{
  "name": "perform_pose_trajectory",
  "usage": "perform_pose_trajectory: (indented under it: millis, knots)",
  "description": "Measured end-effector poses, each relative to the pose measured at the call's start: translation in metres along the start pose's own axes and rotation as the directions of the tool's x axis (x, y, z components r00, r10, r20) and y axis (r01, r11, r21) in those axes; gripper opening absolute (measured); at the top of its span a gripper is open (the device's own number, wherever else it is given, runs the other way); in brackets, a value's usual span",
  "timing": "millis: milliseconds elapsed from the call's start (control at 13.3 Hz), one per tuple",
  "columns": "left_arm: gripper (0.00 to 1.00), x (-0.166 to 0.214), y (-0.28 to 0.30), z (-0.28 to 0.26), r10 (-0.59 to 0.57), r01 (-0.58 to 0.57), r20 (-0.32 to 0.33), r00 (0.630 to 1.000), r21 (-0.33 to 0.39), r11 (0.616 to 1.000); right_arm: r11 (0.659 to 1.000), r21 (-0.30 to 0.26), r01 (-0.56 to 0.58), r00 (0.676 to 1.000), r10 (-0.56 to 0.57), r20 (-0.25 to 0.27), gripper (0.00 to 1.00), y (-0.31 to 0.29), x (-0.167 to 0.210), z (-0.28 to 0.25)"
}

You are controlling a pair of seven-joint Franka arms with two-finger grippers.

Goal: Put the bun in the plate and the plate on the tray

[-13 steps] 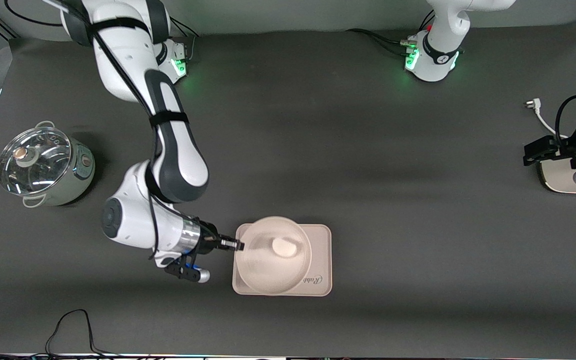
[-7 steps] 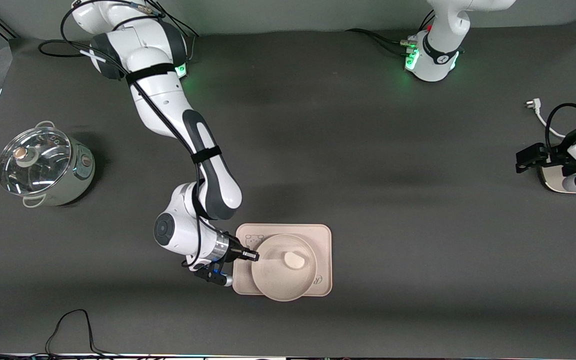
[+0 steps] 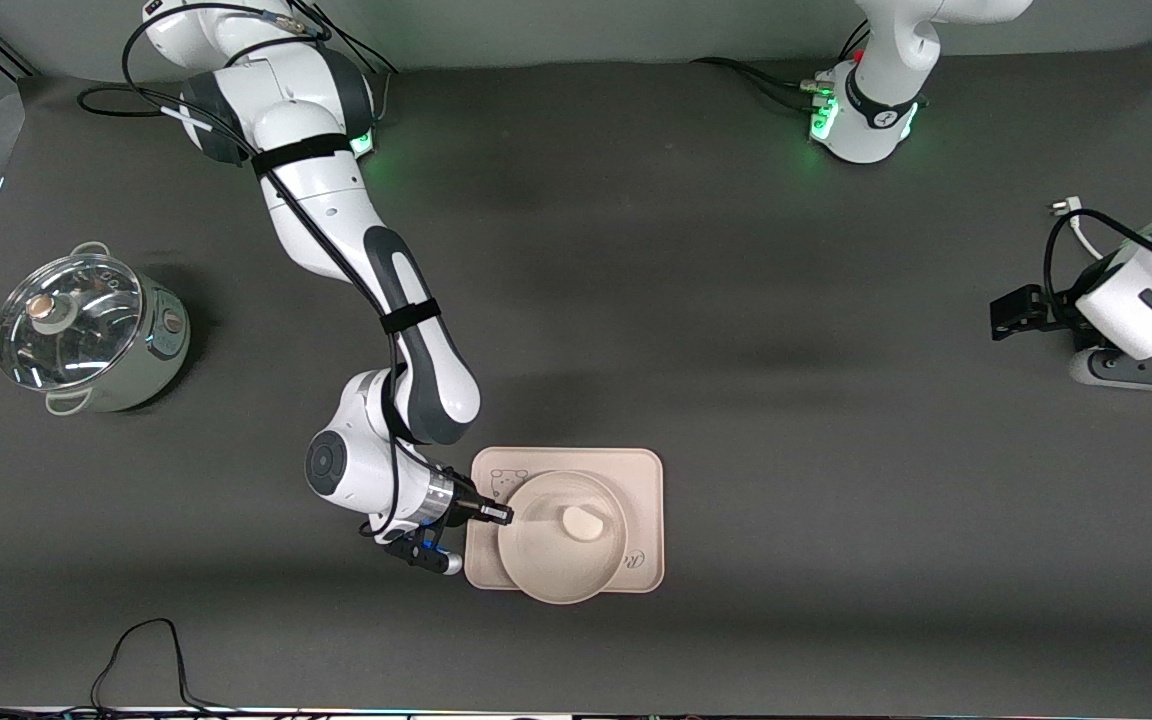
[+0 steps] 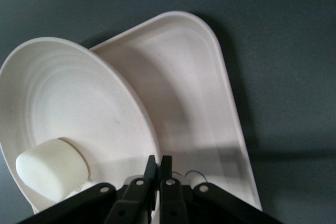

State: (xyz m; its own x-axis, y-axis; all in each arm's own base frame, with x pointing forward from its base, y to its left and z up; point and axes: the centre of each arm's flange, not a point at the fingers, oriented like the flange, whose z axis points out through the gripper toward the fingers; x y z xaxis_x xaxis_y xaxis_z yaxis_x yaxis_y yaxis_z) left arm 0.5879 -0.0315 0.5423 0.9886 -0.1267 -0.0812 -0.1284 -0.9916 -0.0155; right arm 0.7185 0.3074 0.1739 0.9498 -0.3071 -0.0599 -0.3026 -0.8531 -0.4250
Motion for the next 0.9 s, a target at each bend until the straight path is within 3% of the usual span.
perform_pose_trajectory:
  millis: [150, 300, 525, 750, 900]
  knots:
    - [1.00, 0.000, 0.000, 0.000, -0.001, 0.001, -0.001, 1.000, 0.000, 1.000, 1.000, 0.005, 0.005, 1.000, -0.005, 0.001, 0.29, -0.004, -0.001, -0.002]
    - [1.00, -0.001, -0.004, -0.003, -0.008, 0.008, -0.007, 1.000, 0.000, 1.000, 1.000, 0.005, 0.005, 1.000, -0.005, 0.005, 0.34, -0.004, -0.002, -0.001]
    - [1.00, -0.002, -0.005, -0.008, -0.009, 0.009, -0.014, 1.000, 0.000, 1.000, 1.000, 0.016, 0.006, 1.000, -0.006, 0.002, 0.68, -0.010, -0.001, -0.015]
    - [1.00, -0.002, -0.004, -0.010, -0.006, 0.006, -0.021, 1.000, 0.000, 1.000, 1.000, -0.009, 0.028, 0.998, -0.027, 0.064, 0.99, -0.018, 0.001, -0.065]
    - [1.00, -0.002, -0.003, -0.012, -0.005, 0.005, -0.029, 1.000, 0.001, 1.000, 0.997, -0.051, 0.062, 0.993, -0.057, 0.102, 1.00, -0.021, 0.003, -0.116]
